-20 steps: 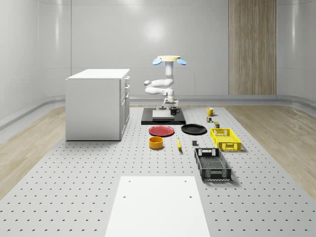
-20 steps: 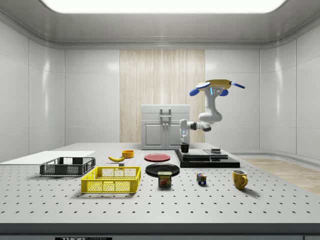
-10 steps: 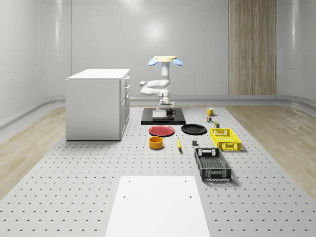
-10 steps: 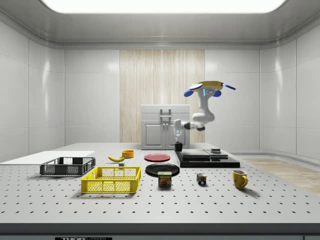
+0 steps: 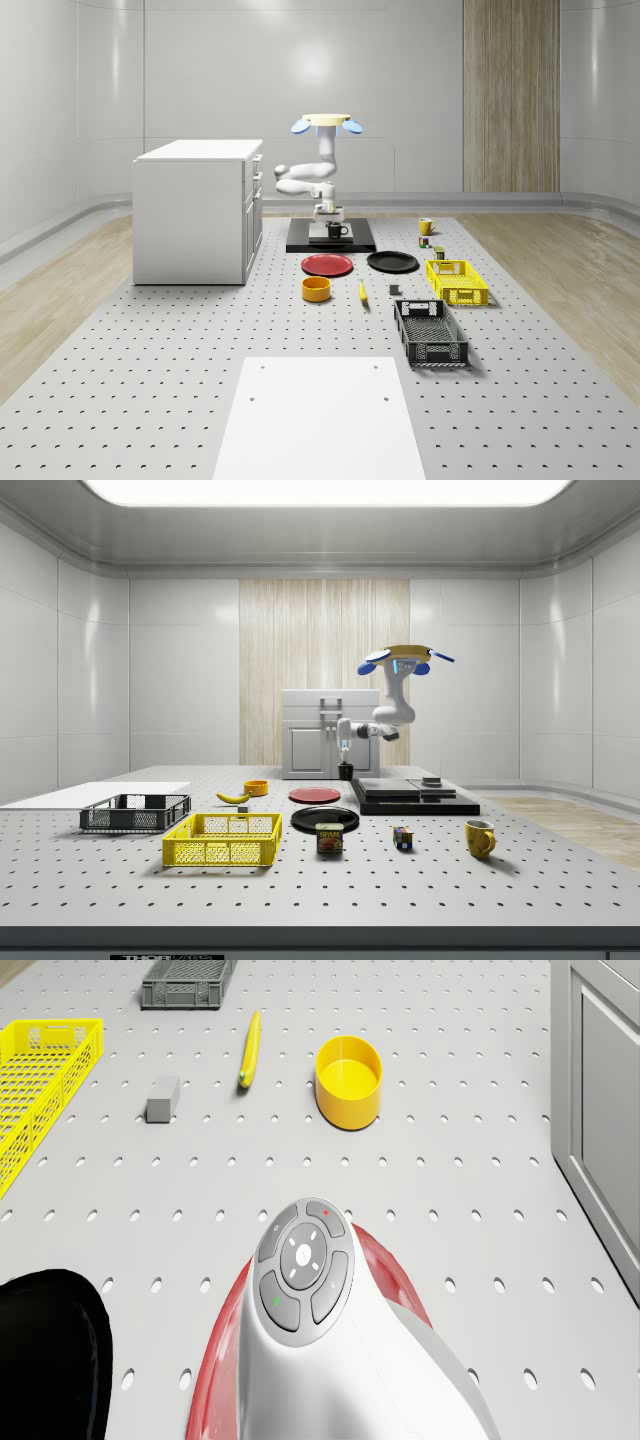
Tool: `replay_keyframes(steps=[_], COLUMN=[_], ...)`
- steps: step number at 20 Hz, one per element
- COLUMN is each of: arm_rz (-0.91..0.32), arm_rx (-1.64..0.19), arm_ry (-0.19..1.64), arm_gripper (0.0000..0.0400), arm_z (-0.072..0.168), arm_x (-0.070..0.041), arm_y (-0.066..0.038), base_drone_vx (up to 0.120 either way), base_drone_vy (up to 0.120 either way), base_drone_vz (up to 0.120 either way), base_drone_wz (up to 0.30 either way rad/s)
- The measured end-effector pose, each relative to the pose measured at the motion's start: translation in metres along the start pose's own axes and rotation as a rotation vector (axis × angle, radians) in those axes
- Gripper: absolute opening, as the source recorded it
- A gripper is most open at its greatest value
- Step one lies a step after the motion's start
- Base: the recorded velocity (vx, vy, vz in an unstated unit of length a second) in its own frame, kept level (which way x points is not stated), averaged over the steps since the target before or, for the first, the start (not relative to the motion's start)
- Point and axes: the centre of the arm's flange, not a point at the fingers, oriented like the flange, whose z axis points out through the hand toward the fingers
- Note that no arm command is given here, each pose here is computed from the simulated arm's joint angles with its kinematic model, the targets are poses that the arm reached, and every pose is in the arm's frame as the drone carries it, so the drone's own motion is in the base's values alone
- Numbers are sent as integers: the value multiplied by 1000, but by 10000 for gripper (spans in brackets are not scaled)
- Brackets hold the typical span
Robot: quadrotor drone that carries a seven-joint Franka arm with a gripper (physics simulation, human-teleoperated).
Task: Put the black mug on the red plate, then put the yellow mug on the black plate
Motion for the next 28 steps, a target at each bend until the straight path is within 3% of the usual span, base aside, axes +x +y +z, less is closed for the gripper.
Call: replay_keyframes(steps=[4, 25, 28], arm_rz=[0, 0, 0], arm_rx=[0, 0, 0], arm_ry=[0, 0, 0], arm_gripper=[110, 110, 110], arm_z=[0, 0, 0], arm_x=[0, 0, 2], arm_y=[0, 0, 2], base_drone_vx=[120, 120, 13], base_drone_vy=[-100, 0, 0], base_drone_vz=[0, 0, 0], base_drone_wz=[0, 0, 0])
